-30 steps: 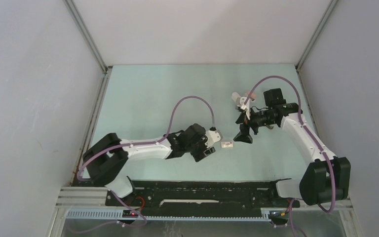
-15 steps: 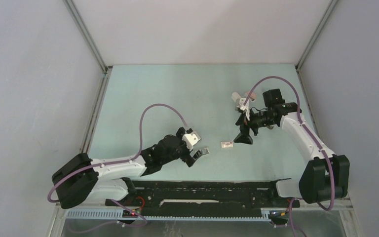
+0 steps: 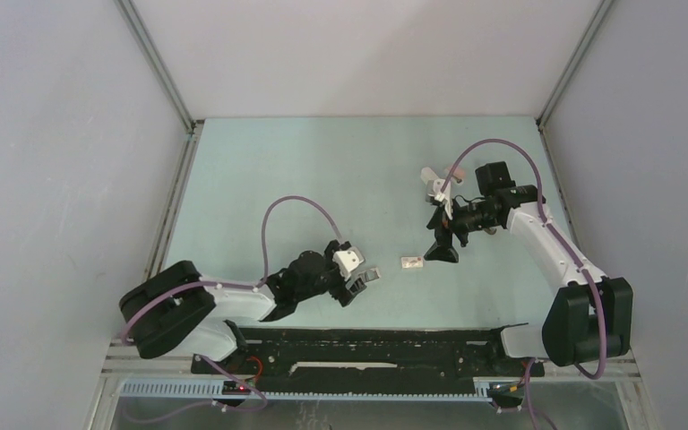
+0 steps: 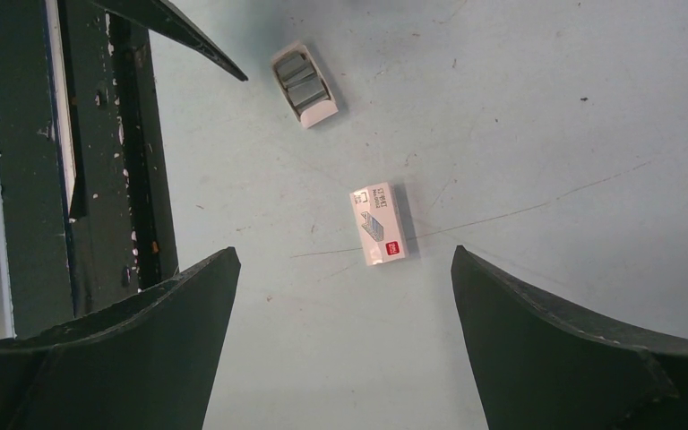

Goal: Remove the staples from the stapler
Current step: Close the staple box at the center of the board.

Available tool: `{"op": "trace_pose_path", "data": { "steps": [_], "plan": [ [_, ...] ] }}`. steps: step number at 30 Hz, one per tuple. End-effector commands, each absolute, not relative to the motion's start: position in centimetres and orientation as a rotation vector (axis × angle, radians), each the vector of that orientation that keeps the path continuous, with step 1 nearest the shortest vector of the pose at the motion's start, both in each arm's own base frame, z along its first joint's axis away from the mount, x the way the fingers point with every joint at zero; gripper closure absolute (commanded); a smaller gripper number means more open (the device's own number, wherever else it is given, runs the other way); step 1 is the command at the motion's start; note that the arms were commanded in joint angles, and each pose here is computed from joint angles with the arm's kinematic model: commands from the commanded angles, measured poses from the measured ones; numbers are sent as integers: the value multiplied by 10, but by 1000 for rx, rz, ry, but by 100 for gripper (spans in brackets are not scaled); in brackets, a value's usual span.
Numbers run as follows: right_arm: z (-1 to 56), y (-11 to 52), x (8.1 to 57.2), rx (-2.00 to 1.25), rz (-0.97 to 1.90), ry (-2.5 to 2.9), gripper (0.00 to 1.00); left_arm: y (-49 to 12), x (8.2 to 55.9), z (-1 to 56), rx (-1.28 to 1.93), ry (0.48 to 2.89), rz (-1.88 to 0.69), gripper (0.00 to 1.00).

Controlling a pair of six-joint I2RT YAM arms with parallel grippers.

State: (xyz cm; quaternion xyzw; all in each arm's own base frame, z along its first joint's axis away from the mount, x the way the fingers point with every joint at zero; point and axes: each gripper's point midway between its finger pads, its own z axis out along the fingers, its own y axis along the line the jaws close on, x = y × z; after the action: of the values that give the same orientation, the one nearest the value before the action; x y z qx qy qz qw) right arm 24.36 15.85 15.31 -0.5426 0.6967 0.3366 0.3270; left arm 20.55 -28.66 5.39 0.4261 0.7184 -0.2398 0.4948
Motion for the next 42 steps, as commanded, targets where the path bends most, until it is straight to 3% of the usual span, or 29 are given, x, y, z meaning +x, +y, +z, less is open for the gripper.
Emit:
{"op": "trace_pose_path", "data": {
  "steps": [1, 11, 14, 20, 26, 30, 42],
  "plan": [
    [159, 162, 245, -1436, 886, 1790, 2, -309, 212, 71, 1034, 1646, -657, 15],
    [153, 162, 245, -1448, 886, 1810, 2, -313, 208, 40, 1040, 1726, -685, 26],
    [145, 161, 247, -1464, 876, 1830, 2, -312, 211, 38, 1033, 1734, -673, 37],
    [107, 154, 256, -1596, 695, 1813, 2, -307, 211, 38, 1025, 1725, -655, 47],
    [80, 160, 258, -1766, 646, 1743, 2, -309, 208, 36, 1053, 1710, -667, 48],
    [63, 169, 262, -1869, 577, 1684, 3, -311, 208, 36, 1055, 1696, -677, 56],
    [32, 177, 262, -1978, 500, 1720, 13, -312, 205, 36, 1054, 1685, -698, 57]
  ]
}}
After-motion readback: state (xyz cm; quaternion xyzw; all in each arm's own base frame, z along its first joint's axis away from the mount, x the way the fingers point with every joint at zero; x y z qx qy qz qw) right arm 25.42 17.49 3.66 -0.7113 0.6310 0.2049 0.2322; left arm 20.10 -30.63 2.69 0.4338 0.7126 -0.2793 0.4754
